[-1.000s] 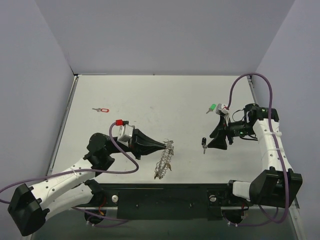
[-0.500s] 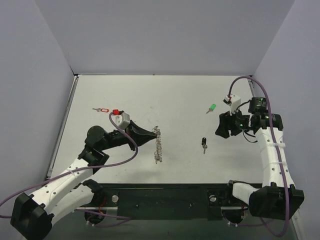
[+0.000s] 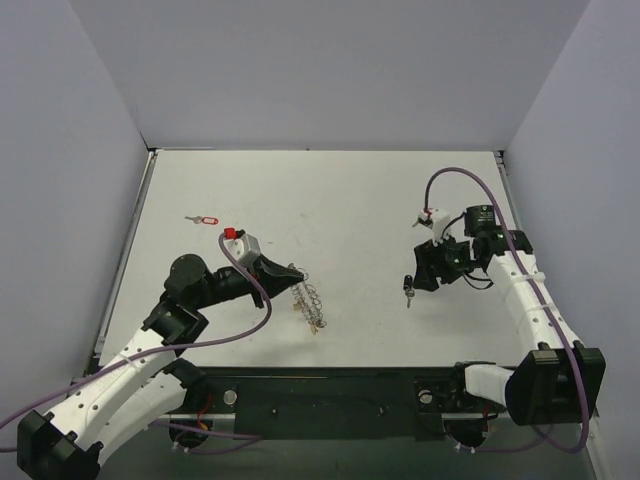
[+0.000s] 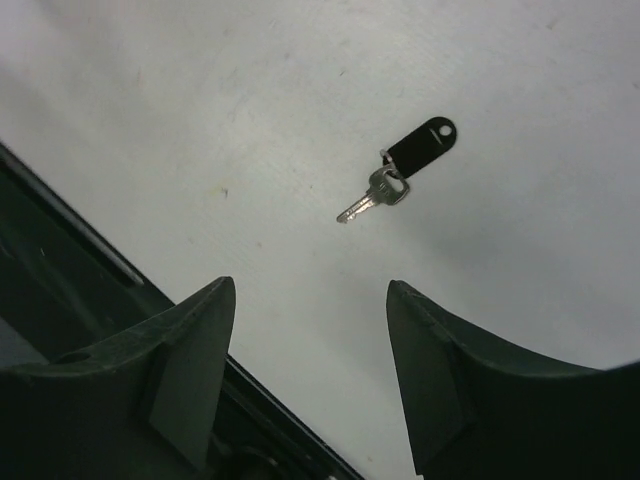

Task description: Put the keys on the keyring

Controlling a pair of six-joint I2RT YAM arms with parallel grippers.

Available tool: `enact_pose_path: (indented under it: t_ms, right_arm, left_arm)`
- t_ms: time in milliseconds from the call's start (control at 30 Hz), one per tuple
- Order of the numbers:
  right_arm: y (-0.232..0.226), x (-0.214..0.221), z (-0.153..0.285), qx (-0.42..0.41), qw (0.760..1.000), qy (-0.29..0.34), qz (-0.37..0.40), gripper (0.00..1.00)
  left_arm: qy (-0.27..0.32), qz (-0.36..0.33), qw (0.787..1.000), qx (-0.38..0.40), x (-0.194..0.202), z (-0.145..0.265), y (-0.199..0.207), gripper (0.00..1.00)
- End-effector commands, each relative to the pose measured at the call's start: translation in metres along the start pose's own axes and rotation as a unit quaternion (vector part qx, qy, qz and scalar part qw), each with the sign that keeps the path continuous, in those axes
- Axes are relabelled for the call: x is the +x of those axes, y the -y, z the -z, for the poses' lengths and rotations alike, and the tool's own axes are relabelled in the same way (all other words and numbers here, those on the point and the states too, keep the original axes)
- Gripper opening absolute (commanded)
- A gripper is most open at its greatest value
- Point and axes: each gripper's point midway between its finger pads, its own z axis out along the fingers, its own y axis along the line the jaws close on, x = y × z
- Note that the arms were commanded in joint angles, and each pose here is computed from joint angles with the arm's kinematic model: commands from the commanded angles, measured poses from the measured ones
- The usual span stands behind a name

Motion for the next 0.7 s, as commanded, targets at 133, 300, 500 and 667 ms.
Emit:
enact_pose_path:
  t_ms: [133,300,500,667]
  right_arm:
    - [-0.020,0.047,0.003,-0.231,0.887,-0.065,0.395,0.61]
    - [-0.015,0.036,-0.014,-0.278,0.860,-0.046,0.426,0.62]
    - [0.000,0.049,-0.037,-0.315,0.818,-0.067,0.476,0.50]
    - [0.010,0.039,-0.052,-0.267,0.831,-0.084,0.481,0.47]
  left_arm:
    - [0.024,-0.066,0.998,0.005,-0.029,0.004,0.006,0.00]
    - [0.016,-0.070,0.997,-0.003,-0.025,0.005,0.003,0.00]
    - [0.002,-0.076,0.997,-0.014,-0.020,0.006,-0.002,0.00]
    - [-0.003,-0.074,0.997,-0.016,-0.018,0.005,-0.005,0.00]
